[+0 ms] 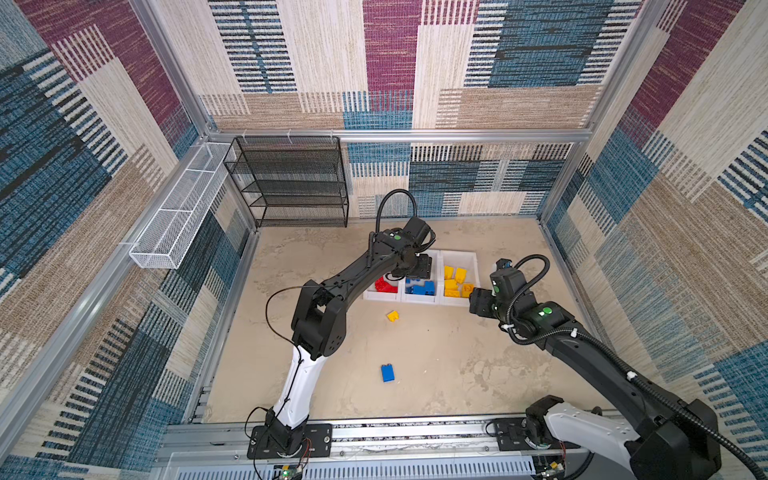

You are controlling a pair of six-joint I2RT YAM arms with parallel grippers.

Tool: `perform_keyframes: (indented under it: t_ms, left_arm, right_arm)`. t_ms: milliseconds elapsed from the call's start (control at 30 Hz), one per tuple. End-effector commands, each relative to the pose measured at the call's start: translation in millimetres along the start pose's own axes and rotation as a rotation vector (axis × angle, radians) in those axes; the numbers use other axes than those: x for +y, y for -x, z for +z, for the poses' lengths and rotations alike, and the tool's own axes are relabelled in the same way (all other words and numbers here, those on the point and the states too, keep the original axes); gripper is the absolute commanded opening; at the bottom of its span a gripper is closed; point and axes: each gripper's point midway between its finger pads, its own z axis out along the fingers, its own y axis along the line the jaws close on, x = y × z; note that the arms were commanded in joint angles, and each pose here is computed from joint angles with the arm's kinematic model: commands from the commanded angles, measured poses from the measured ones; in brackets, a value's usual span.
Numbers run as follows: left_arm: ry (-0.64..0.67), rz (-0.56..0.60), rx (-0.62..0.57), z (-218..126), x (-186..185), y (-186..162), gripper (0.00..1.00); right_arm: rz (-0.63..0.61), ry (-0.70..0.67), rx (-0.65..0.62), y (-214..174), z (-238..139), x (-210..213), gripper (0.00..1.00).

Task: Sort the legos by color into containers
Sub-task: 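Carry the blue brick with the left gripper into the middle compartment, then withdraw the left arm while the right gripper grasps the small yellow brick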

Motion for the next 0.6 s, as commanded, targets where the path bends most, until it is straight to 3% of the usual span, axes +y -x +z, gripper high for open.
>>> perform_keyframes:
  t_ms: [0,200,333,567]
  left_arm:
    - [-0.011,0.029,-0.060,-21,-1,9,0.73]
    - [-0.009,0.012,-0.202,-76,15,10,0.77]
    - [0.069,-0.022,-0.317,-112,49,5,0.81]
    - [0.181,-0.088,-0.453,-165,106,-28,0.97]
  right_arm:
    - [0.008,0.009,-0.012,4,-3,2,0.81]
    - [-0.005,0.021,-0.008,3,-3,4,0.81]
    - [-0.014,0.056,0.012,1,2,12,0.79]
    - [-0.097,0.135,0.067,-13,19,59,0.77]
